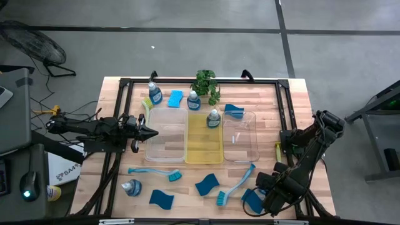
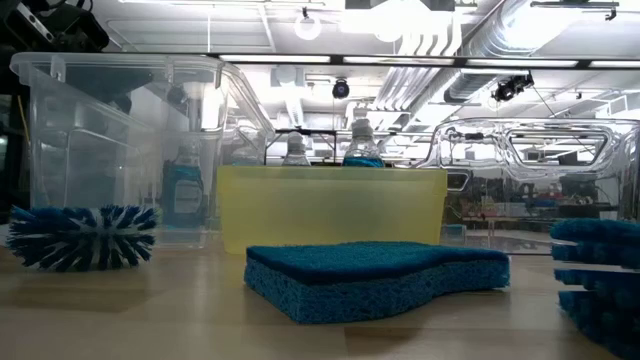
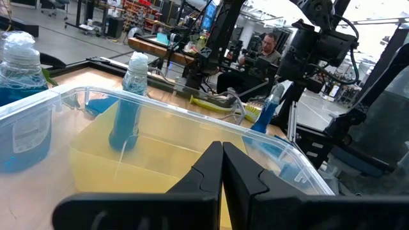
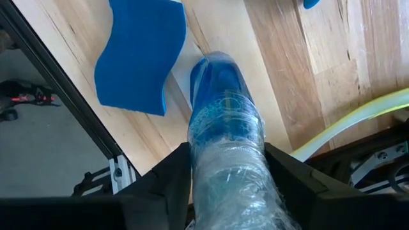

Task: Pick & Place Kitchen Sink Supplies
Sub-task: Put the dishwashing liquid bottle into the yellow bin

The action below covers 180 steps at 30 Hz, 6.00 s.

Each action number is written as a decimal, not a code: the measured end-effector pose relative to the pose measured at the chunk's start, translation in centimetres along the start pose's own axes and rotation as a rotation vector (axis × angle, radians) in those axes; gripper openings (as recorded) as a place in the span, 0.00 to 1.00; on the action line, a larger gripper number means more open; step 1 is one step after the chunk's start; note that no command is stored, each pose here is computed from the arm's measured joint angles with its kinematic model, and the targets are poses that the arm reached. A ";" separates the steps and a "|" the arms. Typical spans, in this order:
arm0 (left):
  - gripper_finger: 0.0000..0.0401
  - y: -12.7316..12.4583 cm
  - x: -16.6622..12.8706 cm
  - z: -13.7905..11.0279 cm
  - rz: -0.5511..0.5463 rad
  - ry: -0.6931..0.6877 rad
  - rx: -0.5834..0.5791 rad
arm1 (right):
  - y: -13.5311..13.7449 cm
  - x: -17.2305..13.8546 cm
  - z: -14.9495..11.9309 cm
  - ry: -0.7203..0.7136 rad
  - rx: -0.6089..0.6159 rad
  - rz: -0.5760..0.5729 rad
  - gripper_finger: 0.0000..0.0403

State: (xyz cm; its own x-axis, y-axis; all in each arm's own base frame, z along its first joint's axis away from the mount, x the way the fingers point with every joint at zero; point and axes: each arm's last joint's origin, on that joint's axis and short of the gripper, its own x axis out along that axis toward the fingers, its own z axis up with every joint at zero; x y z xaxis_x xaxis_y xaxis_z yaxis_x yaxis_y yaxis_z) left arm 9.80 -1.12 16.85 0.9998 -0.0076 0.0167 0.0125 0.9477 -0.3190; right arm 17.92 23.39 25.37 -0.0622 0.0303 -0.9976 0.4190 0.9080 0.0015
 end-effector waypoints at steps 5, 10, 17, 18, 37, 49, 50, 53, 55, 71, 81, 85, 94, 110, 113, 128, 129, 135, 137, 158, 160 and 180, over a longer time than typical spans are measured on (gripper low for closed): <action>0.01 0.0 0.0 0.0 0.000 0.000 0.000 | -0.1 0.0 -0.1 0.014 0.000 -0.001 0.39; 0.01 0.0 0.0 0.0 0.000 0.000 0.000 | -0.4 -0.4 -0.2 0.018 -0.006 0.001 0.38; 0.01 0.0 0.0 0.0 0.000 0.000 0.000 | -1.0 -1.2 -0.3 0.013 -0.009 0.020 0.38; 0.01 0.0 0.0 0.0 0.000 0.000 0.000 | -1.1 -1.4 -0.4 0.011 -0.009 0.026 0.38; 0.01 0.0 0.0 0.0 0.000 0.000 0.000 | -1.1 -4.6 0.9 -0.035 -0.172 0.150 0.38; 0.01 0.0 0.0 0.0 0.000 0.000 0.000 | -1.6 -10.5 3.3 -0.171 -0.301 0.284 0.38; 0.01 0.0 0.0 0.0 0.000 0.000 0.000 | -1.8 -11.0 3.5 -0.179 -0.305 0.285 0.38; 0.01 0.0 0.0 0.0 0.000 0.000 0.000 | -2.6 -12.6 4.2 -0.216 -0.310 0.283 0.38; 0.01 0.0 0.0 0.0 0.000 0.000 0.000 | -3.2 -13.6 4.8 -0.239 -0.311 0.289 0.38; 0.01 0.0 0.0 0.0 0.000 0.000 0.000 | -8.5 -17.3 10.6 -0.361 -0.259 0.294 0.38; 0.01 0.0 0.0 0.0 0.000 0.000 0.000 | -12.4 -17.6 14.3 -0.421 -0.202 0.250 0.38; 0.01 0.0 0.0 0.0 0.000 0.000 0.000 | -13.9 -17.7 15.4 -0.430 -0.176 0.252 0.38; 0.01 0.0 0.0 0.0 0.000 0.000 0.000 | -15.3 -17.0 18.8 -0.466 -0.186 0.244 0.38; 0.01 0.0 0.0 0.0 0.000 0.000 0.000 | -15.1 -13.1 24.6 -0.434 -0.342 0.158 0.38; 0.01 0.0 0.0 0.0 0.000 0.000 0.000 | -15.0 -12.0 25.7 -0.410 -0.364 0.129 0.38; 0.01 0.0 0.0 0.0 0.000 0.000 0.000 | -13.8 -11.4 31.0 -0.309 -0.419 0.023 0.38; 0.01 0.0 0.0 0.0 0.000 0.000 0.000 | -13.8 -11.0 31.1 -0.299 -0.424 0.015 0.38; 0.01 0.0 0.0 0.0 0.000 0.000 0.000 | -13.8 -8.7 31.2 -0.202 -0.426 -0.005 0.38; 0.01 0.0 0.0 0.0 -0.001 0.000 0.000 | -13.8 -8.3 31.2 -0.190 -0.426 -0.007 0.38; 0.01 0.0 0.0 0.0 0.000 0.000 0.000 | -15.3 -4.8 31.9 -0.087 -0.446 -0.081 0.38; 0.01 0.0 0.0 0.0 0.000 0.000 0.000 | -15.5 -4.6 32.0 -0.082 -0.443 -0.085 0.38; 0.01 0.0 0.0 0.0 0.000 0.000 0.000 | -16.6 -4.6 32.4 -0.084 -0.468 -0.106 0.38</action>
State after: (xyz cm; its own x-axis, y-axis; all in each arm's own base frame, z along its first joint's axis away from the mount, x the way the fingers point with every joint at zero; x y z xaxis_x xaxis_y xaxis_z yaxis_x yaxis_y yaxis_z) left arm 9.80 -1.12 16.85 0.9998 -0.0079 0.0164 0.0127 0.9477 -0.3189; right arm 40.57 -5.39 27.72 -0.0009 -0.0892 -0.9960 -0.0396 0.9952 -0.0891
